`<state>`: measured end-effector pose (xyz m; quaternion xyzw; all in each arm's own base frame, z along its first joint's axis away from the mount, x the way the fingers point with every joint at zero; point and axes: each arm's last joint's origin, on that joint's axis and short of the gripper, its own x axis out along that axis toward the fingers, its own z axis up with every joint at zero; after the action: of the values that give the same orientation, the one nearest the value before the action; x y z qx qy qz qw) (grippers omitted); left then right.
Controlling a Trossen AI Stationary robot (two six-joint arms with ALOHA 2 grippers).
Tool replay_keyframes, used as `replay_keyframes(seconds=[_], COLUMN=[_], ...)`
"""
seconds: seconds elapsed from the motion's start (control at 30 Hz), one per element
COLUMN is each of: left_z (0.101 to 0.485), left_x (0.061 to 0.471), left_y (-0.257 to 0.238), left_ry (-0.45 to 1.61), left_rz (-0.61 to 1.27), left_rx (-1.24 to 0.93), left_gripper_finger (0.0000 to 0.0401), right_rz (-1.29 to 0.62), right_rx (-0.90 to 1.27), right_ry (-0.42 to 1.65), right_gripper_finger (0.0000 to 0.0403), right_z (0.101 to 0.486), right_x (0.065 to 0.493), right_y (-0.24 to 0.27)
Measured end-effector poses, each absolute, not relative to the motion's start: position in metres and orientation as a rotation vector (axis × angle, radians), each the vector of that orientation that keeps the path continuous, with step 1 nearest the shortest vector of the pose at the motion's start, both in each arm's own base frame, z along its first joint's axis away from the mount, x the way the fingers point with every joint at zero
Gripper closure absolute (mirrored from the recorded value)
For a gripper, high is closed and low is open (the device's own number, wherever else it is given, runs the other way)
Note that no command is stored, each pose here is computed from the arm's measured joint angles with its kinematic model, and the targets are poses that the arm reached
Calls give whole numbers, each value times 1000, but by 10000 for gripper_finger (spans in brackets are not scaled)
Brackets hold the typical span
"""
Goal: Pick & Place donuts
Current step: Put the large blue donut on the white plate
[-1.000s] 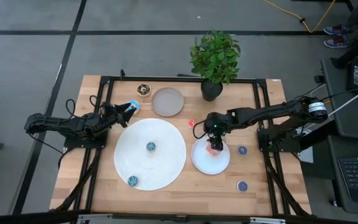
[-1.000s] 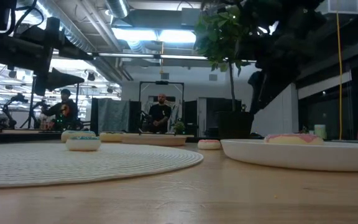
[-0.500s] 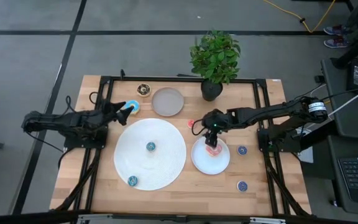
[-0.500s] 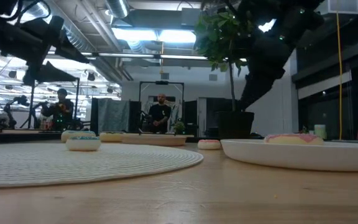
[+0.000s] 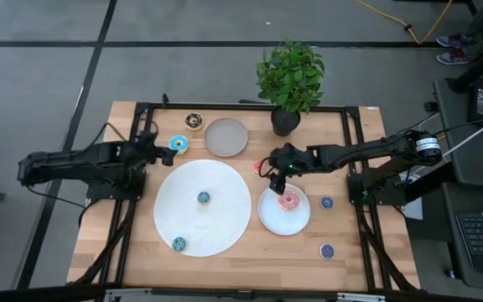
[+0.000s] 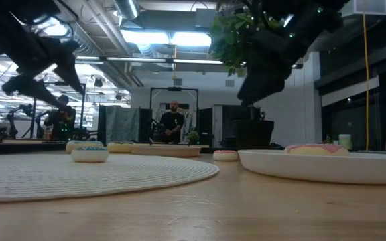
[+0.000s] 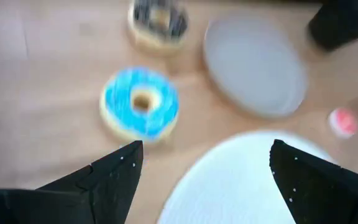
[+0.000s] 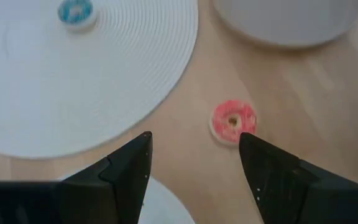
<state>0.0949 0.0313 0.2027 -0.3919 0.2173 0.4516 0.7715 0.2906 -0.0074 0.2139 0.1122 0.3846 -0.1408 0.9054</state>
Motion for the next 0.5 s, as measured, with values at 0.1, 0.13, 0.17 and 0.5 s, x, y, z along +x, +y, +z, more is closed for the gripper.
replay_keyframes(seconds=[0.1,0.13,0.17,0.5], left_z=[197,195,194,201], left_x=[100,102,103,109], left_y=[36,38,40,68], left_ry=[558,576,591,661], left_rz=[986,993,1000,1084], left_rx=[-898,-913,-925,-899], left_gripper_finger=[65,65,65,65], right_rz=[-304,-304,-305,-314], right_rx=[227,228,228,214], right_ry=[749,741,737,696], right_gripper_finger=[161,161,161,161], right_z=[217,217,218,220], right_x=[293,294,294,297], right_y=[-8,-8,-8,-5])
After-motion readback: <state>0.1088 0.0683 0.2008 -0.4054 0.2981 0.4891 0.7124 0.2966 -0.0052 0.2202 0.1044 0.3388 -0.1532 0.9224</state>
